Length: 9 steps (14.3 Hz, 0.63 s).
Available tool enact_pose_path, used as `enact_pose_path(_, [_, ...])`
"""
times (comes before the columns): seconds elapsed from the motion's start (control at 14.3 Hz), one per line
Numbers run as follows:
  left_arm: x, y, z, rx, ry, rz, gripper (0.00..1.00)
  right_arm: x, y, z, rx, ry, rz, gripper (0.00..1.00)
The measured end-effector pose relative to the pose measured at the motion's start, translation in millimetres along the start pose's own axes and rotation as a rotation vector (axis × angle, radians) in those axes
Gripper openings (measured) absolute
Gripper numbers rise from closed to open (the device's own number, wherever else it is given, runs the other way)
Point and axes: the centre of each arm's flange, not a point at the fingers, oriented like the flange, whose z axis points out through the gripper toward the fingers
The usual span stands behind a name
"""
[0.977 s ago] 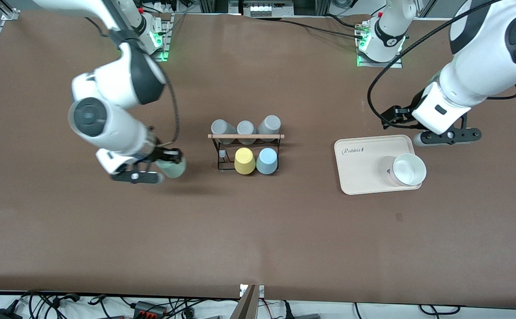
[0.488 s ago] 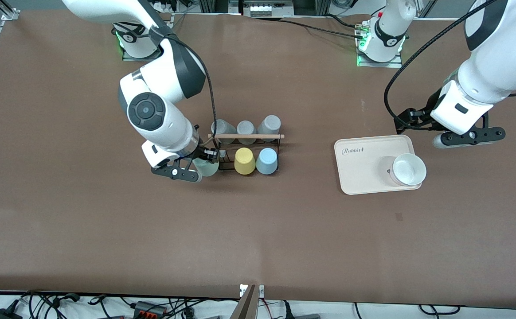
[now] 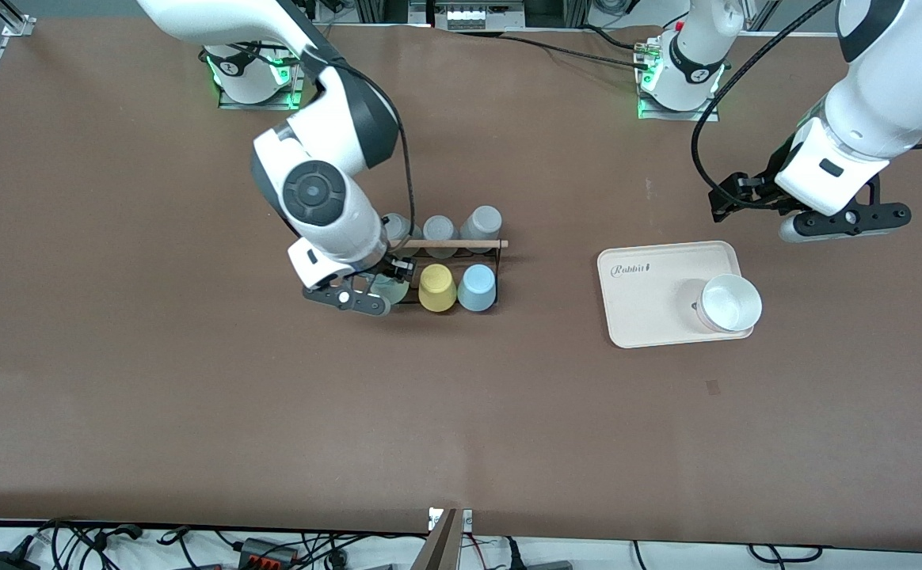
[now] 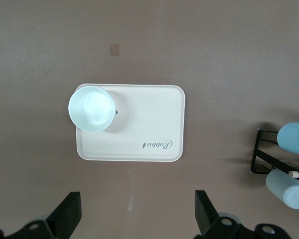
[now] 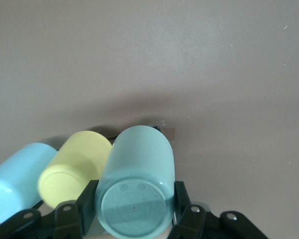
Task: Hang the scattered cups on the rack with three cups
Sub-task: 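Place the teal cup on the rack peg beside the yellow cup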
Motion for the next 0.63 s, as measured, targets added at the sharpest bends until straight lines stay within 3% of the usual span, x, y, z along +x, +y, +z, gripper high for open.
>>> enact_pose_path(0.63, [-1,2,0,0.001,-0.001,0.064,1.0,-5,-19,51,-0.034,0.008,-0.043,0.65])
